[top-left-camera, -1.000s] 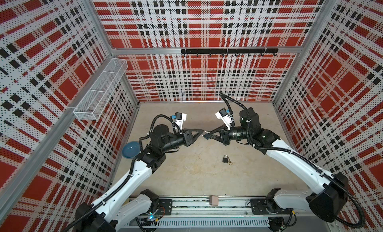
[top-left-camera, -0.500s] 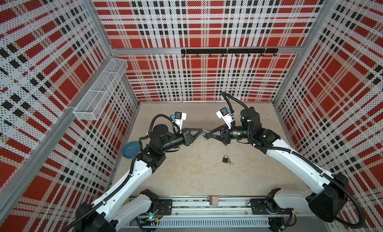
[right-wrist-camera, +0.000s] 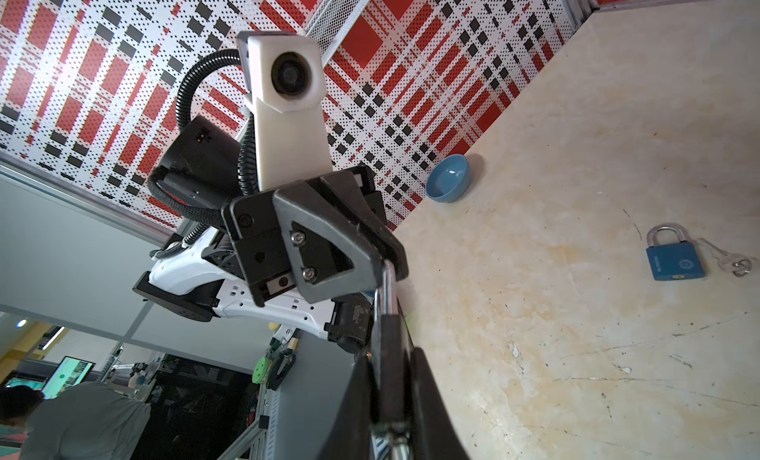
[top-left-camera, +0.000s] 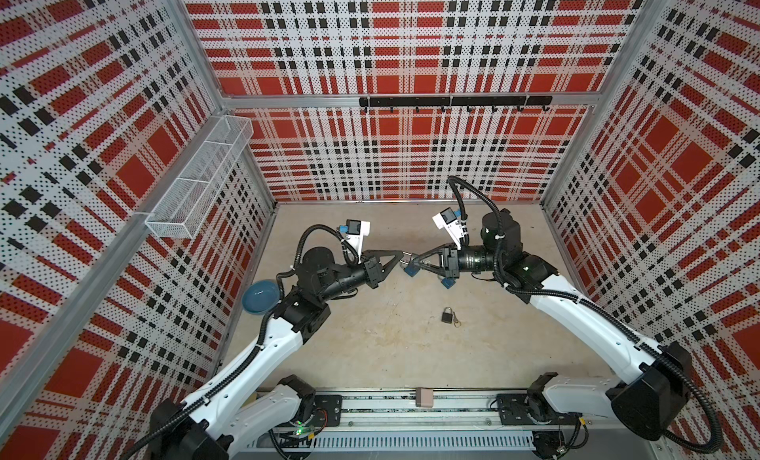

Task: Lock with the key

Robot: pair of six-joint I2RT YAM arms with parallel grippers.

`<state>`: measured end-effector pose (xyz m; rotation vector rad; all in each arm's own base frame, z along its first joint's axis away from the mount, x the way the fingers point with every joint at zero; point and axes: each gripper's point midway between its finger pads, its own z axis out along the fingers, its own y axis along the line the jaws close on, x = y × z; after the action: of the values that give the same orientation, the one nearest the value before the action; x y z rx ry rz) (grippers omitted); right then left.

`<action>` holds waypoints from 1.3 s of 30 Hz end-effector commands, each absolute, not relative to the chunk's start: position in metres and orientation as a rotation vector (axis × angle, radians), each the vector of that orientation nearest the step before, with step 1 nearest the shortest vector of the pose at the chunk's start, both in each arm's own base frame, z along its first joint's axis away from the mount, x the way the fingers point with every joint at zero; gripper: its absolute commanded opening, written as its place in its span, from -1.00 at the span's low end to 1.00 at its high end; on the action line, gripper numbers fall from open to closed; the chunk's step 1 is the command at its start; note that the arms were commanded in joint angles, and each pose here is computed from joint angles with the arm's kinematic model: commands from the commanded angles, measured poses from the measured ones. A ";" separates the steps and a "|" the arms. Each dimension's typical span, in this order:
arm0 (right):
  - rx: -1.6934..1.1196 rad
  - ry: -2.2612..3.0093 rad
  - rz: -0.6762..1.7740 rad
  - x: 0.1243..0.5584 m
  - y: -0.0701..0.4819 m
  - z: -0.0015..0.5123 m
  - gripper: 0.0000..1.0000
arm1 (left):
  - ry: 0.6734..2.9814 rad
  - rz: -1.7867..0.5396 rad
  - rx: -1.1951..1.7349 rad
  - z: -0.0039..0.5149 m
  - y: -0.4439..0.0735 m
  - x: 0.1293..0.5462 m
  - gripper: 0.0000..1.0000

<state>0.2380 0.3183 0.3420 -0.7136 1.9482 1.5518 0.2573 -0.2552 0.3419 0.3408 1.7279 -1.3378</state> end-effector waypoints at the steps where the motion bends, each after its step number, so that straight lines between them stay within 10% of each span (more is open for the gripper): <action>1: -0.876 1.695 1.642 0.215 0.326 0.392 -1.00 | 1.854 -1.296 0.355 0.301 -0.265 0.259 -1.00; 39: -0.818 1.709 1.647 0.232 0.333 0.386 -1.00 | 1.904 -1.431 0.413 0.278 -0.304 0.208 -1.00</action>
<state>0.2439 0.3200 0.3379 -0.6433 2.0031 1.6359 0.2561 -0.2658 0.3307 0.2287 1.6962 -1.2827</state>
